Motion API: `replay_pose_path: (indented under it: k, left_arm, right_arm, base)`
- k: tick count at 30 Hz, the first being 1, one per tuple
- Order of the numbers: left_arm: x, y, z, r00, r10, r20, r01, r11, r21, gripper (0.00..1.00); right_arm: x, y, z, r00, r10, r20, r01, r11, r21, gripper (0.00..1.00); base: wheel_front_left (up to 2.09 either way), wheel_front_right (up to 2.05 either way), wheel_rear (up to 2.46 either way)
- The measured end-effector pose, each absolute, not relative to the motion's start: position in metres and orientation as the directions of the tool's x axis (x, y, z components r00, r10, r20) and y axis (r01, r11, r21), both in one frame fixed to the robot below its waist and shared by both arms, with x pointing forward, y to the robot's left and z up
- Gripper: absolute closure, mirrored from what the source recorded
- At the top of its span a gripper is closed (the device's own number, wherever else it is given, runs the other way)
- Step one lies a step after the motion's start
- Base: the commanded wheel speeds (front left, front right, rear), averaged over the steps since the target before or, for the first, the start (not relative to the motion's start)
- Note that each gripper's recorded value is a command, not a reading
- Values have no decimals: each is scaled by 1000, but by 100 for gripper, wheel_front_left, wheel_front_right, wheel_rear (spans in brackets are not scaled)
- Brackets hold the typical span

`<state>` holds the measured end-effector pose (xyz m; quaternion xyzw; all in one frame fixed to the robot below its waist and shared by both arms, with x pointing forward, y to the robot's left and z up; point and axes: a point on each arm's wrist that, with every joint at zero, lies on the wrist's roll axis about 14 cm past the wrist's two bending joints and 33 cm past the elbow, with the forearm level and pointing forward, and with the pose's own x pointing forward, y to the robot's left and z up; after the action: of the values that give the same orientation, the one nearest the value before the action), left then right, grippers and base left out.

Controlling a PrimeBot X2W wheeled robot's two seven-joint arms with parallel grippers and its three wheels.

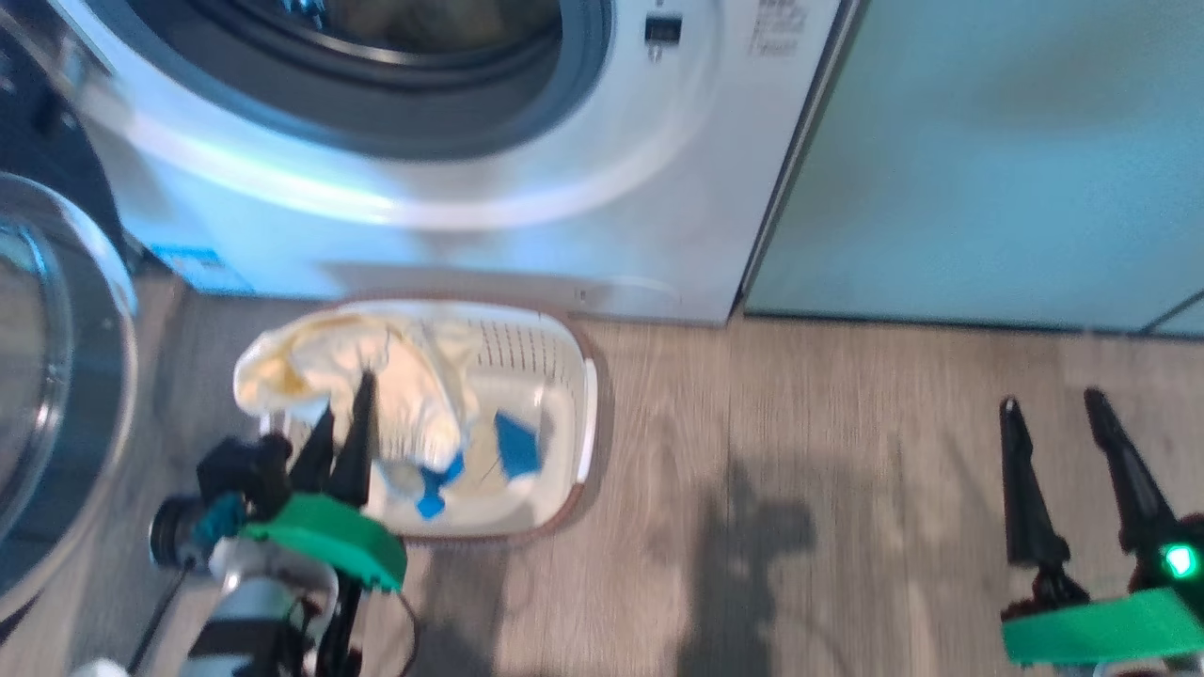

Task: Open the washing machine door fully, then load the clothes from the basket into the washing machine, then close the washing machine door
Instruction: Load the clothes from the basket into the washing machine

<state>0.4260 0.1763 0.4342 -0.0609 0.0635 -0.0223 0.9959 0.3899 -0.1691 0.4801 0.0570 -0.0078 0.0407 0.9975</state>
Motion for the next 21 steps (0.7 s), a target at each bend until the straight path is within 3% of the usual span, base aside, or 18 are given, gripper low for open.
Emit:
replay_pose_path:
  k: [21]
  left_arm:
    - [350,176,497,998,-53,-29,50,993,-105,100]
  right_arm:
    - [328,-172,516,992,70,106,-81,990,111,0]
  base:
    - [0,0,0]
